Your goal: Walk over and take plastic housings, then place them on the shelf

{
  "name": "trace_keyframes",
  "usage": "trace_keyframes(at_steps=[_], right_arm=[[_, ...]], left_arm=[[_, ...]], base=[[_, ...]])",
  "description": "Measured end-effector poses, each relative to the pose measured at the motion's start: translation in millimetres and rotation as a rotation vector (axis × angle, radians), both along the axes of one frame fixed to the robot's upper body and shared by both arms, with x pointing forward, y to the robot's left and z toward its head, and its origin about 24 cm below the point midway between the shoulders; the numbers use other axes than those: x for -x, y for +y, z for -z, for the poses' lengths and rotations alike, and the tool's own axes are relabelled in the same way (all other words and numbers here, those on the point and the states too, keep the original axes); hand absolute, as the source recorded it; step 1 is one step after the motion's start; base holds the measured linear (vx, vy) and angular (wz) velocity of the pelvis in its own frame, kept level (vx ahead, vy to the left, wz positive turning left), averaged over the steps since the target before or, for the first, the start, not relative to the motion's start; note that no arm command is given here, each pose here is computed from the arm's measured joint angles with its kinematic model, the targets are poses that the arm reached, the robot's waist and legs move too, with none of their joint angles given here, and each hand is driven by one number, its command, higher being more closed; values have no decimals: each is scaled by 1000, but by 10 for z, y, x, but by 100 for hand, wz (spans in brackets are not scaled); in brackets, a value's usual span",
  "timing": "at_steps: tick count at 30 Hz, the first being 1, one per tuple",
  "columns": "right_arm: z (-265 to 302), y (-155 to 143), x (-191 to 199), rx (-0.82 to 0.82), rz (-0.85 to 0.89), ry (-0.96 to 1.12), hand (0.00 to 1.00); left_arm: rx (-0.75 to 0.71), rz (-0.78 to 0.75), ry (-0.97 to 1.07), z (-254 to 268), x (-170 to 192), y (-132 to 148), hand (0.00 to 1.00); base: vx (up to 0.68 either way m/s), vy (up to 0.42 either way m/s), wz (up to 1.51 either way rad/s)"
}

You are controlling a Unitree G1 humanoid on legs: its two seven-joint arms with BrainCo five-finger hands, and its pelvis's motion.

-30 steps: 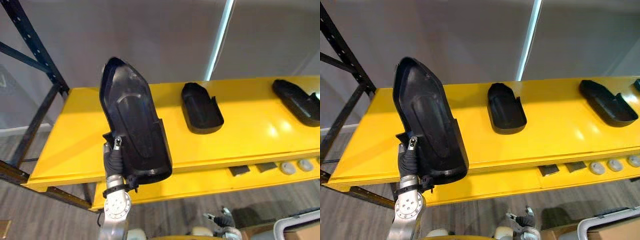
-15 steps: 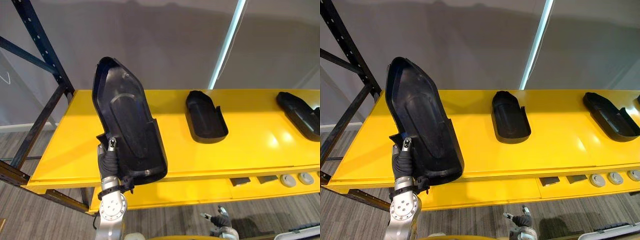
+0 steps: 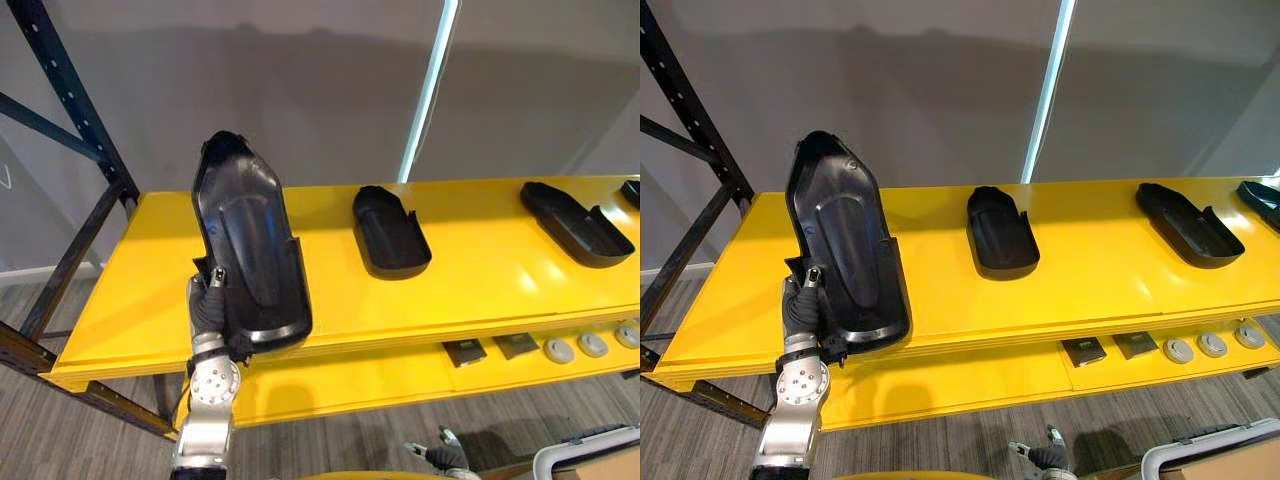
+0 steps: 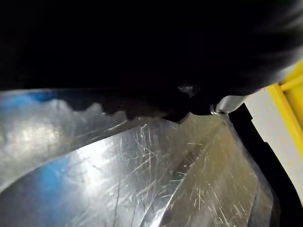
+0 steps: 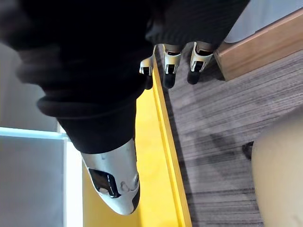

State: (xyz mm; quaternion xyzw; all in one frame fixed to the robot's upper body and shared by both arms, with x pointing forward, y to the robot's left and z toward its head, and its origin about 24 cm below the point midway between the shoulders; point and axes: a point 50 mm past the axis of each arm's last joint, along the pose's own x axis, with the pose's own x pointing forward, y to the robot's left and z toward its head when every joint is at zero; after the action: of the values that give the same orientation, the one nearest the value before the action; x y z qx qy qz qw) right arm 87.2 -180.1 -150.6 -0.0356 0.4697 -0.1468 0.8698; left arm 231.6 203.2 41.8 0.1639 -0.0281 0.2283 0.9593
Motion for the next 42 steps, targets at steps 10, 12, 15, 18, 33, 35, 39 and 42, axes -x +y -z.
trace_keyframes(at_steps=[10, 12, 15, 18, 33, 35, 39, 42], right_arm=[[3, -37, -56, 15, -51, 7, 0], [12, -38, -66, 14, -55, 14, 0], [9, -54, -79, 16, -49, 12, 0], [6, -53, -92, 12, -53, 8, 0], [-15, -76, -172, 13, -69, -11, 0], [-17, -83, -174, 15, -70, -13, 0], [-24, -101, -182, 20, -71, -20, 0], [-25, -100, -187, 20, -72, -22, 0]], left_arm=[[-42, -117, 155, 232, -78, 363, 100], [-51, -133, 163, 226, -123, 429, 100], [-51, -171, 183, 218, -235, 548, 100], [-47, -193, 197, 229, -269, 612, 100], [-42, -271, 196, 29, -599, 922, 0], [-48, -272, 185, -19, -638, 933, 0], [-37, -269, 191, -38, -724, 913, 0], [-39, -266, 183, -67, -745, 909, 0]], base=[[5, -2, -5], [-12, 3, -11], [-28, 10, -13], [-23, 10, -6], [17, -2, -2], [65, -12, -9], [12, -2, -2], [-11, -1, 0]])
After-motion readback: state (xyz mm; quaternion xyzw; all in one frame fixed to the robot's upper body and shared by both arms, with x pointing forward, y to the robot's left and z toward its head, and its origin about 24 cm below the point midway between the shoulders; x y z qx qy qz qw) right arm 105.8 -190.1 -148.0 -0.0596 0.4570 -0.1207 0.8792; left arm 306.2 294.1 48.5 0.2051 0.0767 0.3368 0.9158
